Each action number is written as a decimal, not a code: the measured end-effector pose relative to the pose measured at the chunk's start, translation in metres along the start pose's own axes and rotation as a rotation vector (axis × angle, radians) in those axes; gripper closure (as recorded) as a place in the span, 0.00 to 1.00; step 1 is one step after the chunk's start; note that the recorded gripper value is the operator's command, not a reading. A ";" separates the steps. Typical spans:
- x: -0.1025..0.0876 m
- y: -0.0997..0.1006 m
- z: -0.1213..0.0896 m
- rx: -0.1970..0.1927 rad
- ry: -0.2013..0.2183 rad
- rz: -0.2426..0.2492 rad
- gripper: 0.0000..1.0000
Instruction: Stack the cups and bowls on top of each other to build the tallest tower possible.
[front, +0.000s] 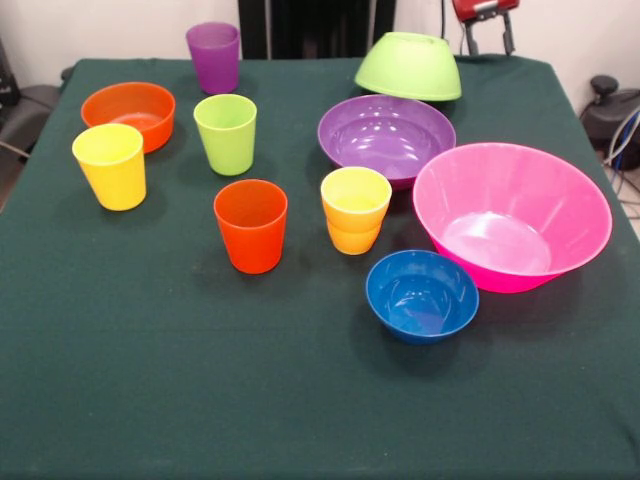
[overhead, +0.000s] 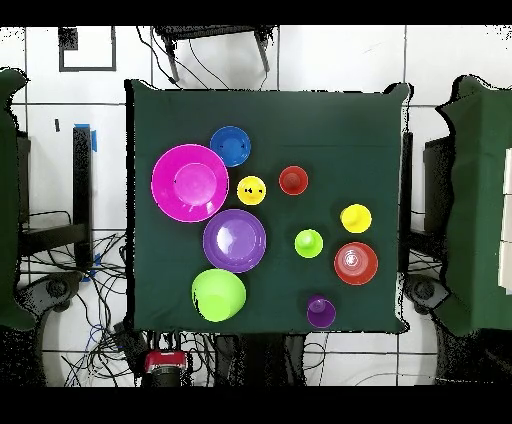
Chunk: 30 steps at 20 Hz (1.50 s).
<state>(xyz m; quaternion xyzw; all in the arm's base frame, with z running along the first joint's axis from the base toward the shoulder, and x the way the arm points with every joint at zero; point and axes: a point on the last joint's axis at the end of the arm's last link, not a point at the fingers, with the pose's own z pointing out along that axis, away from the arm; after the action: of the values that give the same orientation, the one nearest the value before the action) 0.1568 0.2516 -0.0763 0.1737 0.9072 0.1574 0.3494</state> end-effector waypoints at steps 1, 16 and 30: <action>-0.001 0.000 0.000 -0.003 0.000 0.001 0.00; -0.012 0.001 0.006 -0.018 -0.016 0.032 0.00; -0.012 0.001 0.006 -0.021 -0.017 0.029 0.00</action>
<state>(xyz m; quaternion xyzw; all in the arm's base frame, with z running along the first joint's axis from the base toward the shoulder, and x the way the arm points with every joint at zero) 0.1694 0.2486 -0.0725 0.1848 0.8999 0.1704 0.3564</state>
